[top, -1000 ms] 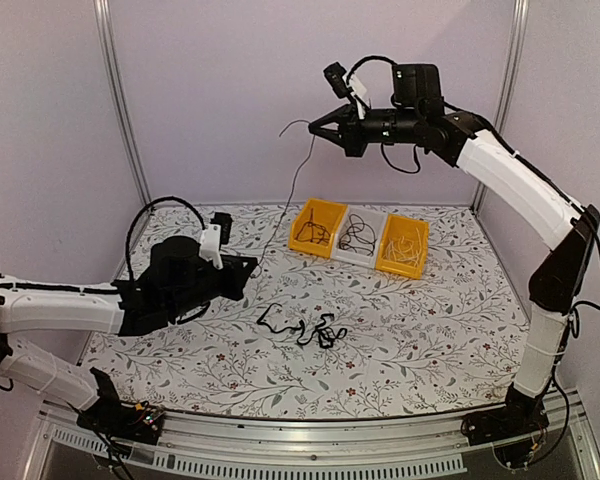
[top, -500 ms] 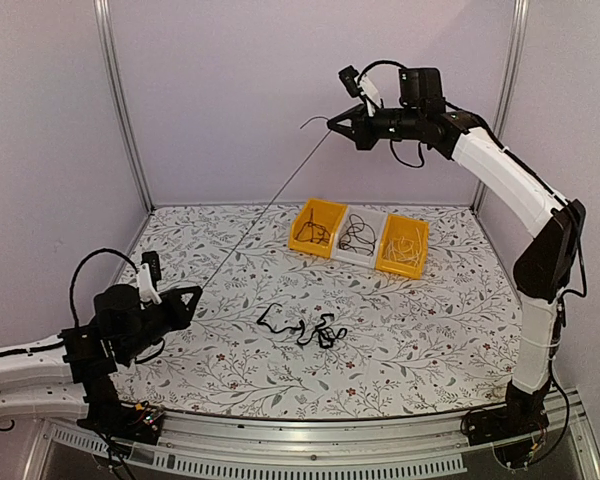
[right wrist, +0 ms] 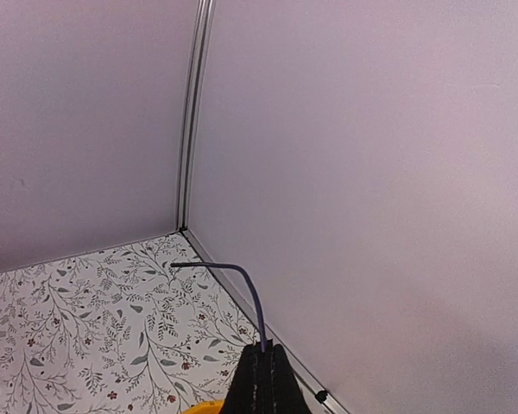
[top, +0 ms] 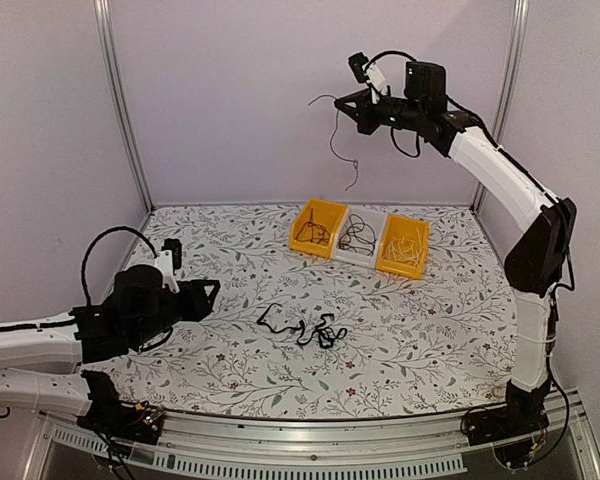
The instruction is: Untangle the cables
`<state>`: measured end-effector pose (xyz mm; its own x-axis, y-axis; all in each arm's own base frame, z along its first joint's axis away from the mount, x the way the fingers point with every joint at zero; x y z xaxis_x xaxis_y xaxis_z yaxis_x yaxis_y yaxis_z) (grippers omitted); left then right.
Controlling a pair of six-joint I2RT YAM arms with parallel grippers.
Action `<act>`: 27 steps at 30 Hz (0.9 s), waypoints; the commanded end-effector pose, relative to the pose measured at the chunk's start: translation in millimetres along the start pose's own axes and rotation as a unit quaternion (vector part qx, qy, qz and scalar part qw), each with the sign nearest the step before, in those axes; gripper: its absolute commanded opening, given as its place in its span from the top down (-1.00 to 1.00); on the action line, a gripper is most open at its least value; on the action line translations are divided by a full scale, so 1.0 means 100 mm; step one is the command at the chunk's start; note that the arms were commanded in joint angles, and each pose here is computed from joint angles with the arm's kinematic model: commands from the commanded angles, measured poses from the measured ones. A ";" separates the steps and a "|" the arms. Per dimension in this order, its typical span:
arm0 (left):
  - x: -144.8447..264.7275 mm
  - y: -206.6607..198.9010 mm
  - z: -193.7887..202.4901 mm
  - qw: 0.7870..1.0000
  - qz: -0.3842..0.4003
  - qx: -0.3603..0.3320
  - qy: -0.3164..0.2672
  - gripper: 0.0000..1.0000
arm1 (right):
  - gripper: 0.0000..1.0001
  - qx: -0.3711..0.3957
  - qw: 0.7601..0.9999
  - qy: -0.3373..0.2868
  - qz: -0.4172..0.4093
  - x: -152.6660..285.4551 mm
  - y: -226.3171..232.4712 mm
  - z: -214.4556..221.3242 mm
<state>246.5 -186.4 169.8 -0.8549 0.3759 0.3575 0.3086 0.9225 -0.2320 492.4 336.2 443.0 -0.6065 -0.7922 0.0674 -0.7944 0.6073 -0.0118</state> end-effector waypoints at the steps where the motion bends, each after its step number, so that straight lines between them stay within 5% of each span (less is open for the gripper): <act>1: -0.01 -0.03 -0.04 1.000 0.008 -0.009 0.000 -0.03 | 1.00 0.014 1.000 -0.017 0.016 -0.12 -0.08 0.00; 27: -0.02 -0.09 -0.03 1.000 0.020 0.002 0.009 -0.01 | 1.00 0.008 0.998 0.028 0.064 -0.76 -0.46 0.97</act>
<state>244.7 -192.4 167.6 -0.8363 0.4049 0.3697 0.3377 0.9116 -0.2345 574.1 361.1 311.6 -0.6838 -0.7038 0.1925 -0.7178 0.6962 -0.0045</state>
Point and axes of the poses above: each gripper's point midway between its finger pads, its own x axis back along the fingers, its own y axis along the line the jaws close on, z = x × y, the point moved 1 cm from there along x, back along the fingers, and after that the axes turned 11 degrees about -x, right-handed, at the moved point
